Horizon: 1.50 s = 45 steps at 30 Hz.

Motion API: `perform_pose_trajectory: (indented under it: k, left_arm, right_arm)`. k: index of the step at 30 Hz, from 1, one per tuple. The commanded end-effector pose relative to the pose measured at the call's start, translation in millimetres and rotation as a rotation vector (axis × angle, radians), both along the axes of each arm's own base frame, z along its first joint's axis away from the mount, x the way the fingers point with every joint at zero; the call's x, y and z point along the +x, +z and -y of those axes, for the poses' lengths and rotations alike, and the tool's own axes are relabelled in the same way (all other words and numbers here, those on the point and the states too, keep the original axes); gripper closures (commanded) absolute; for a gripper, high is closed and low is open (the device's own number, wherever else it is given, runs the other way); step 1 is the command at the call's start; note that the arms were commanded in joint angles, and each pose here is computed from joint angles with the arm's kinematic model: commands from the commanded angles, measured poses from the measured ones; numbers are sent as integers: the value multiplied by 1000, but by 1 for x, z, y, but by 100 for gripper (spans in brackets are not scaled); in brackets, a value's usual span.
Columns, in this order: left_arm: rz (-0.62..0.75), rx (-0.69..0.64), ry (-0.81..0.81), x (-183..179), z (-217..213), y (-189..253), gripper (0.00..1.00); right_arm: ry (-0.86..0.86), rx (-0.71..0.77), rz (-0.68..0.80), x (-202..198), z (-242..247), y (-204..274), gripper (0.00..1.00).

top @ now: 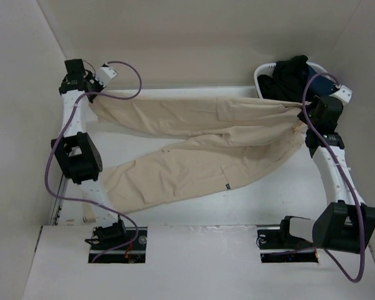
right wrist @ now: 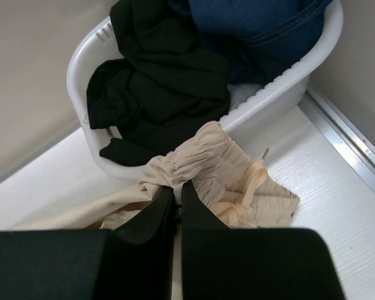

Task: Fold and stack the trousers
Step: Fold the trousers

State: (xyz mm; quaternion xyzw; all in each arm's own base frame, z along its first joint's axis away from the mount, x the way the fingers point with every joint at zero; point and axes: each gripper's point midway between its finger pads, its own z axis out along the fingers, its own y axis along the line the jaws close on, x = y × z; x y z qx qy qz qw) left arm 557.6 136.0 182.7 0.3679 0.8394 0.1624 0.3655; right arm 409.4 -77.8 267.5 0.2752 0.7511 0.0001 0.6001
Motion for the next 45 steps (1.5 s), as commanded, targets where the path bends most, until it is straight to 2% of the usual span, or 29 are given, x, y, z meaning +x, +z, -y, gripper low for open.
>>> perform_pose_trajectory:
  k: [1,6,9,13,17,21,25,31,34,36,38,40,42,45]
  left_arm:
    - [210,104,50,-34,-19,102,100]
    - [229,116,95,-87,-21,124,100]
    - [197,114,94,-130,-10,122,100]
    - [105,153,69,-204,12,93,100]
    - [32,178,105,-277,15,54,100]
    - [29,181,142,-326,18,40,100]
    - [77,207,162,-333,11,48,100]
    - [283,185,235,-267,-30,104,100]
    - [364,133,260,-242,-38,130,100]
    - [391,108,250,-240,-34,140,100]
    - [395,104,209,-251,-18,143,100]
    - [349,90,142,-274,7,129,100]
    - [246,68,84,-307,29,99,100]
    - [66,52,-7,-365,62,54,100]
  right_arm:
    - [-19,50,155,-1,13,27,100]
    - [0,99,163,-11,10,17,100]
    - [-4,134,158,-13,8,8,100]
    - [-44,198,151,-22,13,-6,100]
    - [-82,262,131,-39,14,-30,100]
    - [-114,290,75,-50,16,-58,100]
    - [-78,309,82,-24,17,-47,100]
    - [14,283,245,40,22,23,100]
    - [67,253,319,62,18,21,100]
    - [103,277,346,68,11,9,100]
    - [125,315,363,67,5,-2,100]
    - [163,364,368,64,-5,-17,100]
    - [182,418,344,57,-13,-35,100]
    - [92,497,335,30,6,-62,99]
